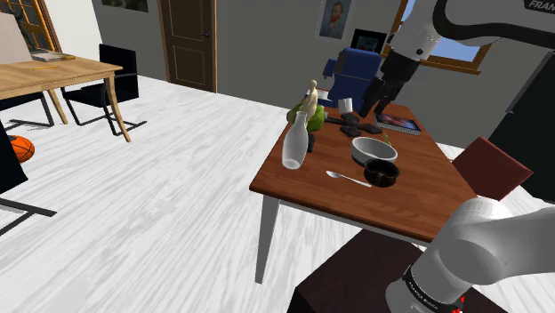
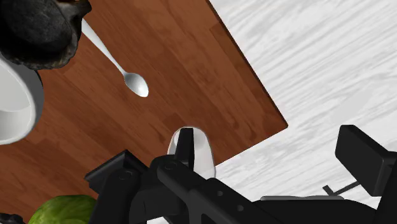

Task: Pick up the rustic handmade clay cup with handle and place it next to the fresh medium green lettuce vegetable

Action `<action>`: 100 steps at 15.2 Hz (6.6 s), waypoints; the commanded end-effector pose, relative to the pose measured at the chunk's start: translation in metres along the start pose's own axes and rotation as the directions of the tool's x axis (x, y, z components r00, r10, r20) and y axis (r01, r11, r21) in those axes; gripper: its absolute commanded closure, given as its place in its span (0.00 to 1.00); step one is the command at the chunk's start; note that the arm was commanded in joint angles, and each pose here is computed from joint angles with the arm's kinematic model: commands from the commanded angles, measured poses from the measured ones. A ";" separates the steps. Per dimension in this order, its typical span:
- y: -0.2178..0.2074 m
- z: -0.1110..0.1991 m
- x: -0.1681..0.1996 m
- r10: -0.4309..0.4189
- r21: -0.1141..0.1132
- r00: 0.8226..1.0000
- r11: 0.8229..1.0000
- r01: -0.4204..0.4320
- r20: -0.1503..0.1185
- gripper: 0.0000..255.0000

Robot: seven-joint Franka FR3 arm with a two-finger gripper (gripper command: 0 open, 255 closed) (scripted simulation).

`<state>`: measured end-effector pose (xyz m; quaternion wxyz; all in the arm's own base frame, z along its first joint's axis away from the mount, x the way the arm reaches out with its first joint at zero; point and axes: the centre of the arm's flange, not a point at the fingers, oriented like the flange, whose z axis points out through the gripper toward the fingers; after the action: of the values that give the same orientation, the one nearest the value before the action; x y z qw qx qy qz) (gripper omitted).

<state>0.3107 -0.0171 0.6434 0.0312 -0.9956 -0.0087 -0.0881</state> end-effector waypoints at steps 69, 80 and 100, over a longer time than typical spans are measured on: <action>0.223 0.203 -0.017 0.180 -0.181 0.977 0.971 -0.158 0.113 1.00; 0.219 0.146 -0.006 0.180 -0.181 0.977 0.971 -0.158 0.113 1.00; 0.213 0.042 0.012 0.180 -0.181 0.977 0.971 -0.158 0.113 1.00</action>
<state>0.3359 -0.2274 0.5849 -0.0476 -0.9953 0.0819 -0.0208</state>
